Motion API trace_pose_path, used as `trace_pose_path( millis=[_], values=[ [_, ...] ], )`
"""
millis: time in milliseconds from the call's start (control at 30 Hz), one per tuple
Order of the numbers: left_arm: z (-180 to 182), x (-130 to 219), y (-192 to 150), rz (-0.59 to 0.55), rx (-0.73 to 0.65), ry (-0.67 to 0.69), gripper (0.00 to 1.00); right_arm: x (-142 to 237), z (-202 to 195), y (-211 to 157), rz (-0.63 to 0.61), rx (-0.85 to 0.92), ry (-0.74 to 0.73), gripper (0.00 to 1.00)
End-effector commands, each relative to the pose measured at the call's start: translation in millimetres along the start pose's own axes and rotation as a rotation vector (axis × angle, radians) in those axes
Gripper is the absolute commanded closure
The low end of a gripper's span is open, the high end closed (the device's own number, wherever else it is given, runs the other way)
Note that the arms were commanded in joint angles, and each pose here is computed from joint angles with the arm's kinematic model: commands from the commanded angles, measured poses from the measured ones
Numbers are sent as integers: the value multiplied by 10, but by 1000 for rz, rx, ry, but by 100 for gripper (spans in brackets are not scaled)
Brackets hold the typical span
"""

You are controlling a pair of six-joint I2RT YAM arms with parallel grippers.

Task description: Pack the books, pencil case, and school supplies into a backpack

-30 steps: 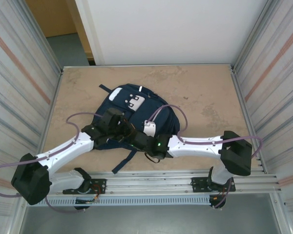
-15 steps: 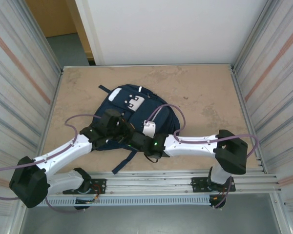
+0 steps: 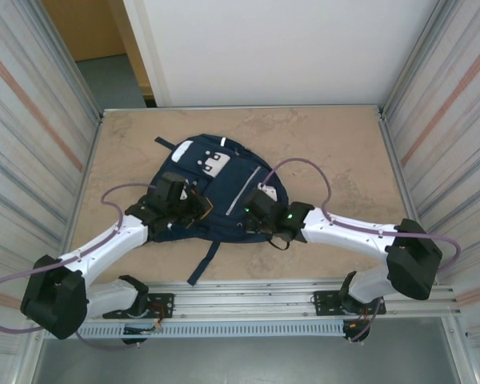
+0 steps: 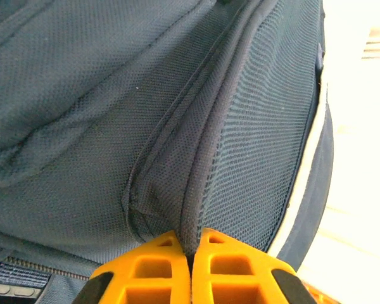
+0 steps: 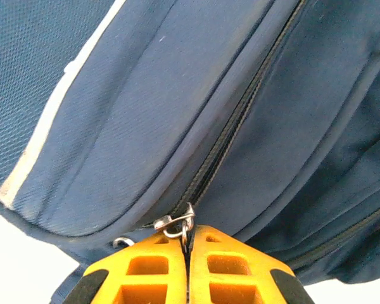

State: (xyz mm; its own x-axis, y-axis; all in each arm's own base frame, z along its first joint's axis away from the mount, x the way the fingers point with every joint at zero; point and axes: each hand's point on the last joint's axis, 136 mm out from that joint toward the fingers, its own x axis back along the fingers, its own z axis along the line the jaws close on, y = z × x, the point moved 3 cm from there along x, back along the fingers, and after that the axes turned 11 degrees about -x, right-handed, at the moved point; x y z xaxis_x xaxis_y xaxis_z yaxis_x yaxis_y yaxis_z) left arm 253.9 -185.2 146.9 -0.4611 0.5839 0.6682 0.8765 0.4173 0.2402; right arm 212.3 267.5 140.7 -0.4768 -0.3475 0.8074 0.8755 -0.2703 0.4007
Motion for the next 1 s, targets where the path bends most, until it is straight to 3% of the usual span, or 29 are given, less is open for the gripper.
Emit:
trace_pose_path(
  millis=[0, 167, 300, 400, 433, 500, 567, 700, 967],
  values=[
    [143, 25, 211, -38, -50, 49, 100, 105, -481, 4, 64, 170, -129, 100],
    [240, -14, 370, 32, -72, 74, 100, 68, -511, 105, 86, 254, -92, 100],
    [259, -43, 561, 48, -99, 115, 100, 47, -273, 36, 138, 314, 40, 100],
    [219, -104, 768, 28, -88, 116, 93, 11, -10, -8, 150, 348, 119, 100],
    [191, -123, 839, 22, -81, 109, 87, 0, 77, -4, 143, 356, 132, 100],
    [122, -129, 1004, 17, -67, 94, 59, -66, 265, -8, 143, 360, 166, 100],
    [40, -107, 1075, 6, -90, 82, 45, -129, 437, -4, 151, 357, 201, 100],
    [2, -1, 847, 2, -122, 83, 35, -161, 682, -49, 170, 380, 240, 100],
    [101, 68, 36, -27, -61, 117, 34, -137, 632, -227, 216, 393, 261, 100]
  ],
)
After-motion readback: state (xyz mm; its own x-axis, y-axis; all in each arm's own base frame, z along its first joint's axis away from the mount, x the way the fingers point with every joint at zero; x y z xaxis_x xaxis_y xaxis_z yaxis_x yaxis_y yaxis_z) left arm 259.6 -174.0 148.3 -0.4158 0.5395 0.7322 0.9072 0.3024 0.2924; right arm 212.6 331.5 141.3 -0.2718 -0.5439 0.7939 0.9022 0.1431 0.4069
